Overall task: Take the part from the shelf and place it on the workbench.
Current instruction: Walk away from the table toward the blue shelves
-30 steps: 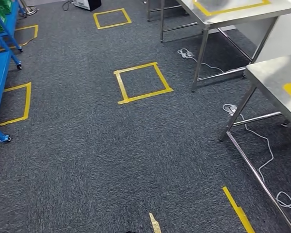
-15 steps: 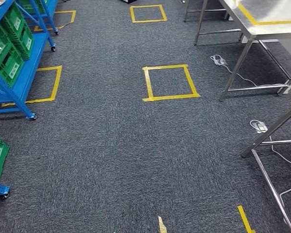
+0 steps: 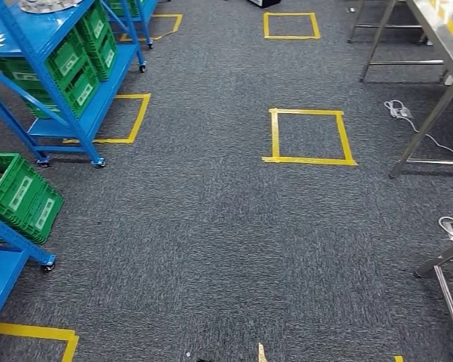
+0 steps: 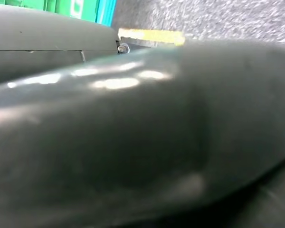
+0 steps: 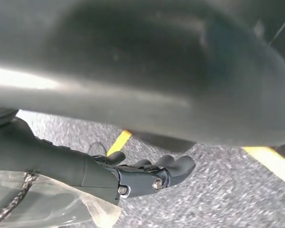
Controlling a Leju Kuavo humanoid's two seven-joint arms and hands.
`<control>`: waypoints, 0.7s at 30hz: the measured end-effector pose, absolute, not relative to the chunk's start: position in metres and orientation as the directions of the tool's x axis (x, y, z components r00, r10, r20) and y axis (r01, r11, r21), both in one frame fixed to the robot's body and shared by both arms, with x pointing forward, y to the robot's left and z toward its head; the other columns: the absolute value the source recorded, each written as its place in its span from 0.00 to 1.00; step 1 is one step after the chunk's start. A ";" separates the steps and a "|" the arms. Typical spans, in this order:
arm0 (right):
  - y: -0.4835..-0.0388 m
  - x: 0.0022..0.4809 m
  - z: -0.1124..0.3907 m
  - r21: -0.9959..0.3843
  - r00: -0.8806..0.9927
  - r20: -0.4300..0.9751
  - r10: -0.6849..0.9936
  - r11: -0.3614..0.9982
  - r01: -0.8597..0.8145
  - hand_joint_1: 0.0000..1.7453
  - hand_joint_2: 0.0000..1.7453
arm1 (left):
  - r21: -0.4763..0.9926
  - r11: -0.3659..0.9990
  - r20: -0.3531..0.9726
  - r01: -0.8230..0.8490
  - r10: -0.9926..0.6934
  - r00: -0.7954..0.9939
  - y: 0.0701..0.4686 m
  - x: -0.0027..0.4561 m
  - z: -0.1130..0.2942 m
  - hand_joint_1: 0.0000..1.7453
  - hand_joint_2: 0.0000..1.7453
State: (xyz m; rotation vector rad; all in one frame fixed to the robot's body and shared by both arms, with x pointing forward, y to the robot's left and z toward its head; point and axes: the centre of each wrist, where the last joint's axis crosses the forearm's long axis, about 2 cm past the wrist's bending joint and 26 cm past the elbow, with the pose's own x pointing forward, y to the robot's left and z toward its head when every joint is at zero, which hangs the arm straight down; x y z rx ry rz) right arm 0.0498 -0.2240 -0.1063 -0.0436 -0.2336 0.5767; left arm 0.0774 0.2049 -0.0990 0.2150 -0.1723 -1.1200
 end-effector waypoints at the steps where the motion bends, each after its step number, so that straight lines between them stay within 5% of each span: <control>1: -0.224 0.050 -0.106 -0.108 0.810 0.207 0.548 0.836 -0.538 0.00 0.00 | 0.255 0.418 0.026 0.872 -0.904 0.426 0.205 0.077 -0.099 0.00 0.00; 12: -0.224 0.054 -0.106 -0.091 0.791 0.208 0.575 0.817 -0.570 0.00 0.00 | 0.213 0.493 0.033 0.844 -0.866 0.498 0.204 0.075 -0.099 0.00 0.00; 21: -0.226 0.064 -0.105 -0.068 0.731 0.203 0.651 0.754 -0.653 0.00 0.00 | 0.211 0.536 0.047 0.817 -0.841 0.539 0.191 0.184 -0.066 0.00 0.00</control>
